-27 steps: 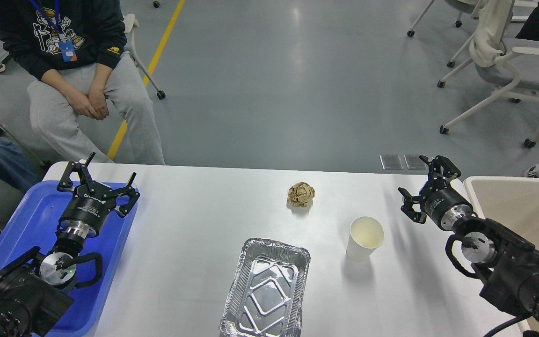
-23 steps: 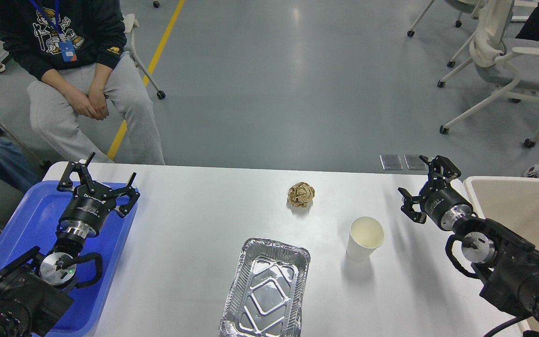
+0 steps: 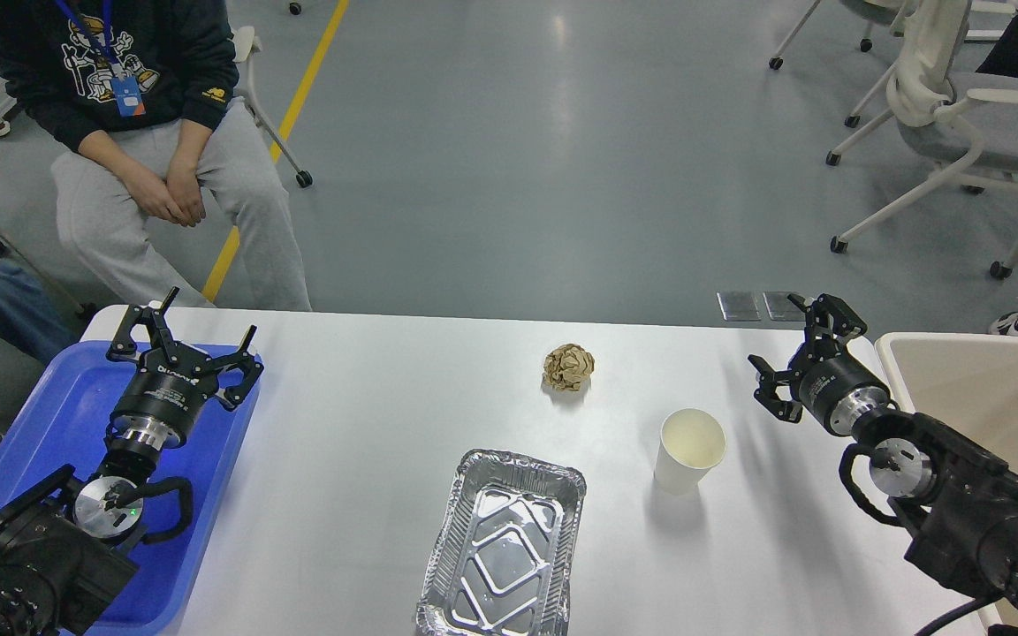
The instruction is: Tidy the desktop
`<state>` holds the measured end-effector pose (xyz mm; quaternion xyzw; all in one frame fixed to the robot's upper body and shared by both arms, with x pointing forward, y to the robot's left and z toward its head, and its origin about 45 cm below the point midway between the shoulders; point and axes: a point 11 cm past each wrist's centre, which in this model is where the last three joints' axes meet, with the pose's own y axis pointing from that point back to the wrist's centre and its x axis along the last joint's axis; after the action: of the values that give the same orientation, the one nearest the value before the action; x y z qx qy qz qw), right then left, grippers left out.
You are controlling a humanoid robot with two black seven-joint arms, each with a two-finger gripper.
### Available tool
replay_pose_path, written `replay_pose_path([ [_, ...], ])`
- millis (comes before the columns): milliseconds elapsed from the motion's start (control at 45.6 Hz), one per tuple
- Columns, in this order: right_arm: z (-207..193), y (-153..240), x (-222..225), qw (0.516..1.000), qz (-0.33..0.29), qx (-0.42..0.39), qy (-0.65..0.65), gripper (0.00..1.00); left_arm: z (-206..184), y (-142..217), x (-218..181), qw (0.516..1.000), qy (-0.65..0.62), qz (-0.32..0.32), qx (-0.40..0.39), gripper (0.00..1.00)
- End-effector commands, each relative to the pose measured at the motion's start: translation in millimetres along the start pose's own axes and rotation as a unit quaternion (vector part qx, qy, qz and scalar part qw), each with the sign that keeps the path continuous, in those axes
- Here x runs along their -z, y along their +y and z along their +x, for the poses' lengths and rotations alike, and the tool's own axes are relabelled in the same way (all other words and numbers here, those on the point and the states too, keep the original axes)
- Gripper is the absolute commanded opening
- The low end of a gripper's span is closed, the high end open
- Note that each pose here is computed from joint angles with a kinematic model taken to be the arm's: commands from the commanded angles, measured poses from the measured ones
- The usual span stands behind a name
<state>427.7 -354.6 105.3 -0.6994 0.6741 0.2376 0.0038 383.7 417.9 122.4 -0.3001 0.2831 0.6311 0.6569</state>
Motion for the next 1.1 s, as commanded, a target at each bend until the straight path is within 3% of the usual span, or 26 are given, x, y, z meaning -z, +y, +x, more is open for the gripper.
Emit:
replay_pose_path([
  [0, -6.2, -1.8, 0.6, 1.000, 0.000, 0.009, 0.001, 1.00, -0.2, -0.1, 0.0, 1.000, 0.000, 0.000, 0.000, 1.00],
  [241, -13.7, 1.3, 27.2, 0.999, 0.009, 0.040, 0.026, 1.00, -0.2, -0.1, 0.0, 1.000, 0.000, 0.000, 0.000, 1.00],
  [570, -33.8, 40.6, 81.7, 0.986, 0.010, 0.088, 0.141, 1.00, -0.2, -0.1, 0.0, 1.000, 0.000, 0.000, 0.000, 1.00],
  [1075, -69.4, 82.0, 92.9, 0.905, -0.045, 0.164, 0.391, 1.00, -0.2, -0.1, 0.0, 1.000, 0.000, 0.000, 0.000, 1.00],
])
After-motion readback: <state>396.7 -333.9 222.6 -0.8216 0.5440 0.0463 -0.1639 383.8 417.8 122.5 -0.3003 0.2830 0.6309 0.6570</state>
